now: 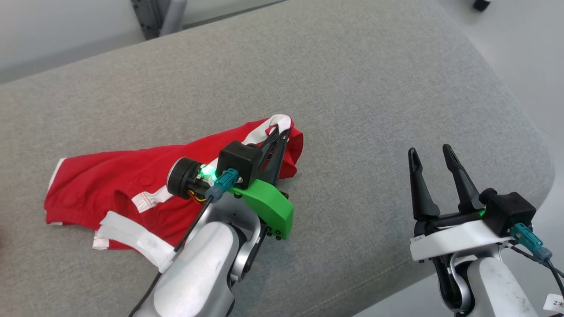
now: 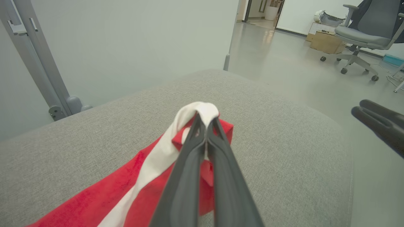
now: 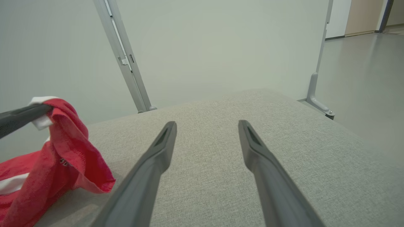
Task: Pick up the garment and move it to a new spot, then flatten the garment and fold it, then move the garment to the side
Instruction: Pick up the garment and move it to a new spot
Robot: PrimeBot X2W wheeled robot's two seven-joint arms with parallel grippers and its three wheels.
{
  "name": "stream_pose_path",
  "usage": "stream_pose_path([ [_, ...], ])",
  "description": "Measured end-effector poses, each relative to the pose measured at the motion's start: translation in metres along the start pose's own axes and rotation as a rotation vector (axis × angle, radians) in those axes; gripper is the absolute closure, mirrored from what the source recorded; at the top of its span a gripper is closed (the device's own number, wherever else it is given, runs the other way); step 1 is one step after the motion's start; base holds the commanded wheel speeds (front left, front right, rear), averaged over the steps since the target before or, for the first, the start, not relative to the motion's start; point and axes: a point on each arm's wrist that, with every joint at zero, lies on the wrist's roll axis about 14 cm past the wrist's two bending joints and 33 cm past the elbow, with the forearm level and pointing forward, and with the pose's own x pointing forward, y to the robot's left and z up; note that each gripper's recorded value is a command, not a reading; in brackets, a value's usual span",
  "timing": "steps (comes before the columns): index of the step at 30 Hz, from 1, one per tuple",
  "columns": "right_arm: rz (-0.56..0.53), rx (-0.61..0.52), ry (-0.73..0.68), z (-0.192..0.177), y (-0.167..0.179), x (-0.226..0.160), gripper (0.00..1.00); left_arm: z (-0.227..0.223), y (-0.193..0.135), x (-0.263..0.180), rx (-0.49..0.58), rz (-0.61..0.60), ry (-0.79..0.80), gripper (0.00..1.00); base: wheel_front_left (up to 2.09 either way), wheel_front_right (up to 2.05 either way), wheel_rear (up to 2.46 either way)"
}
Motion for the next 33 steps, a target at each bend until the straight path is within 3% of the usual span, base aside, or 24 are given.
stream_pose_path([
  [1,-0.01,-0.005,0.01,-0.003,-0.003,0.0,0.0,-0.015,0.002,0.004,-0.013,-0.002,0.04,1.0,0.0,0.0,0.0],
  [2,-0.021,-0.009,0.019,-0.006,-0.007,0.001,0.0,-0.027,0.004,0.007,-0.023,-0.003,0.065,0.63,0.0,0.0,0.0],
  [3,-0.031,-0.012,0.028,-0.009,-0.01,0.001,0.0,-0.036,0.005,0.01,-0.037,-0.006,0.079,0.17,0.0,0.0,0.0],
  [4,-0.039,-0.016,0.038,-0.012,-0.013,0.002,0.0,-0.044,0.005,0.013,-0.046,-0.012,0.091,0.0,0.0,0.0,0.0],
  [10,-0.059,-0.041,0.067,-0.022,-0.02,0.01,0.0,-0.075,-0.005,0.015,-0.073,-0.065,0.12,0.0,0.0,0.0,0.0],
  [16,-0.029,-0.056,0.076,-0.028,-0.012,0.019,0.0,-0.063,0.009,0.006,-0.078,-0.003,0.033,0.0,0.0,0.0,0.0],
  [23,0.043,-0.058,0.067,-0.031,0.011,0.029,0.0,-0.035,0.074,-0.029,-0.081,0.25,-0.08,0.0,0.0,0.0,0.0],
  [33,0.16,-0.041,0.047,-0.024,0.052,0.033,0.0,-0.003,0.157,-0.132,-0.018,0.615,-0.158,0.0,0.0,0.0,0.0],
])
